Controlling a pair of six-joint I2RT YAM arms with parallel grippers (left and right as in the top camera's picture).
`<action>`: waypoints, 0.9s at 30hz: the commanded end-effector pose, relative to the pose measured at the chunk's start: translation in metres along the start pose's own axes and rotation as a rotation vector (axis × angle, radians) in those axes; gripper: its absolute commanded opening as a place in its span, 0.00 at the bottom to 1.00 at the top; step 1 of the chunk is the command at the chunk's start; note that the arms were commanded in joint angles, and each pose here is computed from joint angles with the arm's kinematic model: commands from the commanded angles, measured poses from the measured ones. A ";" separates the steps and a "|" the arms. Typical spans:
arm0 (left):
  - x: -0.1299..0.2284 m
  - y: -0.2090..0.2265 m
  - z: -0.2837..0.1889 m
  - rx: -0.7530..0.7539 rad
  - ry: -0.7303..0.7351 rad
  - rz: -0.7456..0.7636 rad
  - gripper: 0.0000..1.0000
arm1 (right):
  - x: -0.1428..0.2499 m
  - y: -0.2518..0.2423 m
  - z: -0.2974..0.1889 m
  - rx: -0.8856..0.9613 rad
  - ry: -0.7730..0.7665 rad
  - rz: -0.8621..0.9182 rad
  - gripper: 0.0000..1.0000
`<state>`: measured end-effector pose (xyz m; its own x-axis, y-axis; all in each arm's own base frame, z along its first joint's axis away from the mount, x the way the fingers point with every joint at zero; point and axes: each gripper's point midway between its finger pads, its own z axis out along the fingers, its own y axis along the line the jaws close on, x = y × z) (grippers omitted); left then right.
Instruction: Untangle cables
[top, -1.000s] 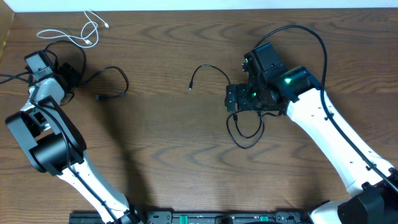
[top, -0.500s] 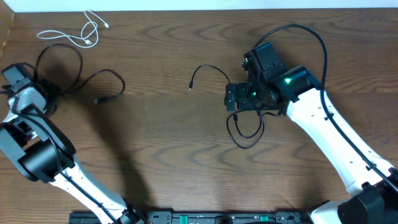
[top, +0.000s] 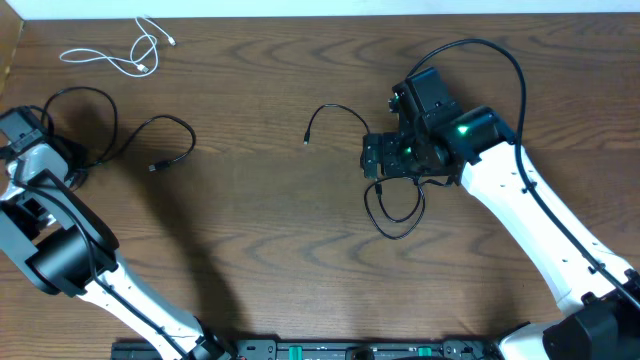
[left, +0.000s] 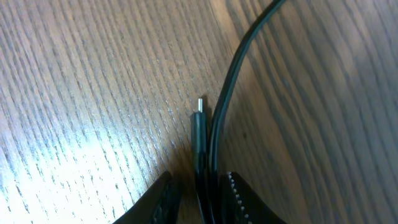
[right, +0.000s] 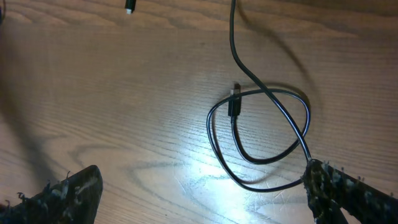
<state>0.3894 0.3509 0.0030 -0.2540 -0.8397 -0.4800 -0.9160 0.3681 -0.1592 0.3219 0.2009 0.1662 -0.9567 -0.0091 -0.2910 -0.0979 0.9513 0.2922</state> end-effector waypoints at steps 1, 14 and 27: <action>0.001 0.001 0.002 0.023 0.031 -0.026 0.68 | 0.001 -0.002 0.004 0.006 0.009 0.014 0.99; 0.023 -0.112 -0.123 0.558 0.199 0.092 1.00 | -0.002 0.000 0.004 -0.001 -0.005 0.012 0.99; 0.189 -0.154 -0.112 0.362 0.396 0.587 0.94 | 0.000 -0.001 0.005 0.004 0.005 0.012 0.99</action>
<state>0.4539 0.0855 0.0512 -0.7804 -0.5915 -0.2025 -0.4666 0.7667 -0.4410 0.3243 0.2021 0.1668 -0.9535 -0.0074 -0.3012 -0.1009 0.9498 0.2962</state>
